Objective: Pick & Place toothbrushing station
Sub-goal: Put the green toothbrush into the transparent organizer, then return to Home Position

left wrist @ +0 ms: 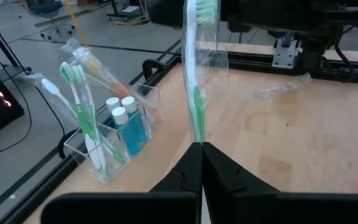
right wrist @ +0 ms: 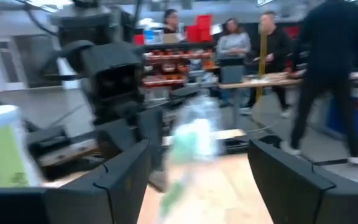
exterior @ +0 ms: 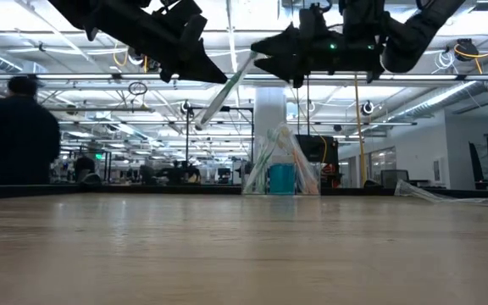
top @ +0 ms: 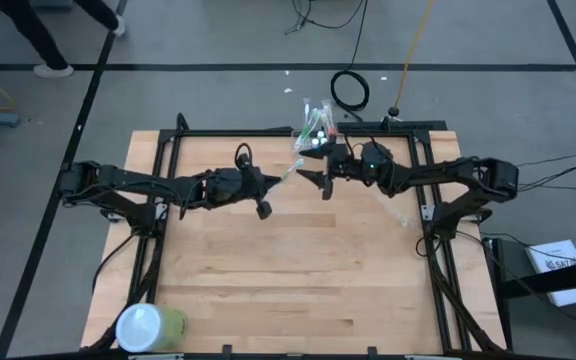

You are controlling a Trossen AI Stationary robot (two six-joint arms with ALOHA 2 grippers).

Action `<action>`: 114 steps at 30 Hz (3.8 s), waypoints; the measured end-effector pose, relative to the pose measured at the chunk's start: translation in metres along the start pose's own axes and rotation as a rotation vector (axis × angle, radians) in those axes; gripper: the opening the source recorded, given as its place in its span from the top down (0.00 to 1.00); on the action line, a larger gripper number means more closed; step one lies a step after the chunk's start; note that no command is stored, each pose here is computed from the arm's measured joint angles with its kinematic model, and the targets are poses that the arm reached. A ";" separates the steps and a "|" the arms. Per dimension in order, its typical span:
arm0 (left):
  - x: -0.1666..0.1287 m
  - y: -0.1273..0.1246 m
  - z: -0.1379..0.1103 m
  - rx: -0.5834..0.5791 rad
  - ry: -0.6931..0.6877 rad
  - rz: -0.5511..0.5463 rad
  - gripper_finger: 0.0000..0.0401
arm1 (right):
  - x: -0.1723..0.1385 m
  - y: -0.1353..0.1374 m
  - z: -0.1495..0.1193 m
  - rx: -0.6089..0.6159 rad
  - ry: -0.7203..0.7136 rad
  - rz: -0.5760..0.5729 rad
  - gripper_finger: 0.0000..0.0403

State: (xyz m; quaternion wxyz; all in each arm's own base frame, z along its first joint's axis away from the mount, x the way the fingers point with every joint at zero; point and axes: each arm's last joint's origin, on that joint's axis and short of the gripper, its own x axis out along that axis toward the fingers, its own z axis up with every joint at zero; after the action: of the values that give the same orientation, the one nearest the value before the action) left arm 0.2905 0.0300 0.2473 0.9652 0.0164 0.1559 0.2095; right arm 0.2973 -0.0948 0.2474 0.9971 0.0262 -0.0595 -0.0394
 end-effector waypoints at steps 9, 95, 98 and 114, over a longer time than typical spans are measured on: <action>0.000 0.000 0.000 -0.012 0.004 0.000 1.00 | 0.008 0.001 0.003 0.023 -0.008 0.025 0.42; -0.076 0.010 0.032 -0.082 -0.061 -0.084 0.42 | 0.021 -0.147 -0.018 0.035 0.478 -0.420 0.91; -0.076 0.010 0.033 -0.091 -0.063 -0.084 0.42 | 0.018 -0.143 -0.013 0.078 0.474 -0.425 0.86; -0.079 0.012 0.029 -0.036 -0.026 -0.081 0.41 | 0.007 -0.133 0.025 0.065 0.405 -0.434 0.41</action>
State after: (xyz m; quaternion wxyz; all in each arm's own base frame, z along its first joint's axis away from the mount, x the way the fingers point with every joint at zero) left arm 0.2262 0.0096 0.2992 0.9749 -0.0044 0.1402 0.1727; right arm 0.2912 -0.2286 0.2654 0.9556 0.0775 0.1466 -0.2436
